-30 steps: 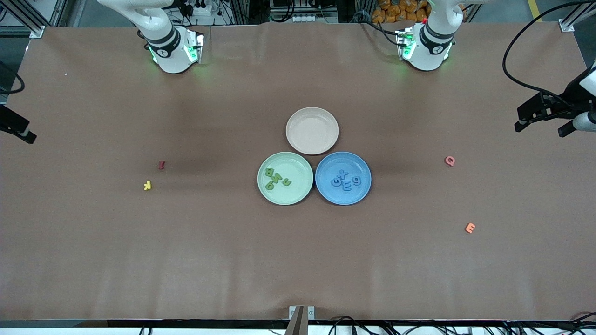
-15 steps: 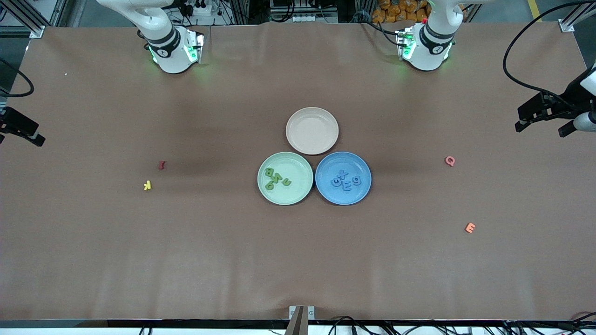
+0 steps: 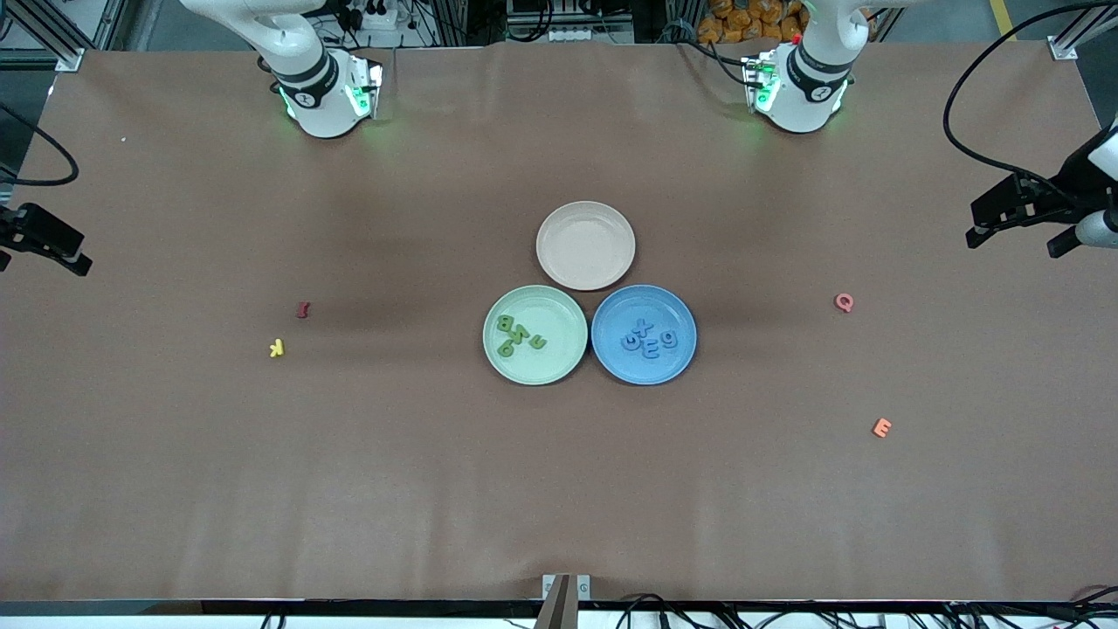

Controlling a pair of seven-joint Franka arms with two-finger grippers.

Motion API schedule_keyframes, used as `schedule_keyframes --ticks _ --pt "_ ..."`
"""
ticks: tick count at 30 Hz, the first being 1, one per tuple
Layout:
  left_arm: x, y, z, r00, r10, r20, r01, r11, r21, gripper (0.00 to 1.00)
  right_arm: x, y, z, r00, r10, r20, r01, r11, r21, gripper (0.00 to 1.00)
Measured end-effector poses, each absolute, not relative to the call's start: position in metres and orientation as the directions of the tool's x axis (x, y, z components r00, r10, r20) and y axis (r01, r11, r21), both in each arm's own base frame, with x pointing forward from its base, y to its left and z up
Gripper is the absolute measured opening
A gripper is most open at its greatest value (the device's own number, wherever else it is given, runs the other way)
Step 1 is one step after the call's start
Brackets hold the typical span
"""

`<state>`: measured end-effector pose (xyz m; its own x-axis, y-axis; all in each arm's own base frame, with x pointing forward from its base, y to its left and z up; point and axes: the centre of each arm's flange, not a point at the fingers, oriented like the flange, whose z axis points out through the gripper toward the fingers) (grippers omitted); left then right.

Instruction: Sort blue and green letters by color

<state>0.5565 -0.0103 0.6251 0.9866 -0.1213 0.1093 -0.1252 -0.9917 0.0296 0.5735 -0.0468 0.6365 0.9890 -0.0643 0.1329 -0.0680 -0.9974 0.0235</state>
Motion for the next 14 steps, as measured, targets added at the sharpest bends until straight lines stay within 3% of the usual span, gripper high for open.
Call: schedule_keyframes --ticks 14 --pt "0.5565 -0.0103 0.6250 0.987 -0.121 0.109 -0.125 -0.992 0.030 1.00 0.5772 -0.0416 0.6293 0.991 -0.055 0.121 -0.059 -0.998 0.029 1.00"
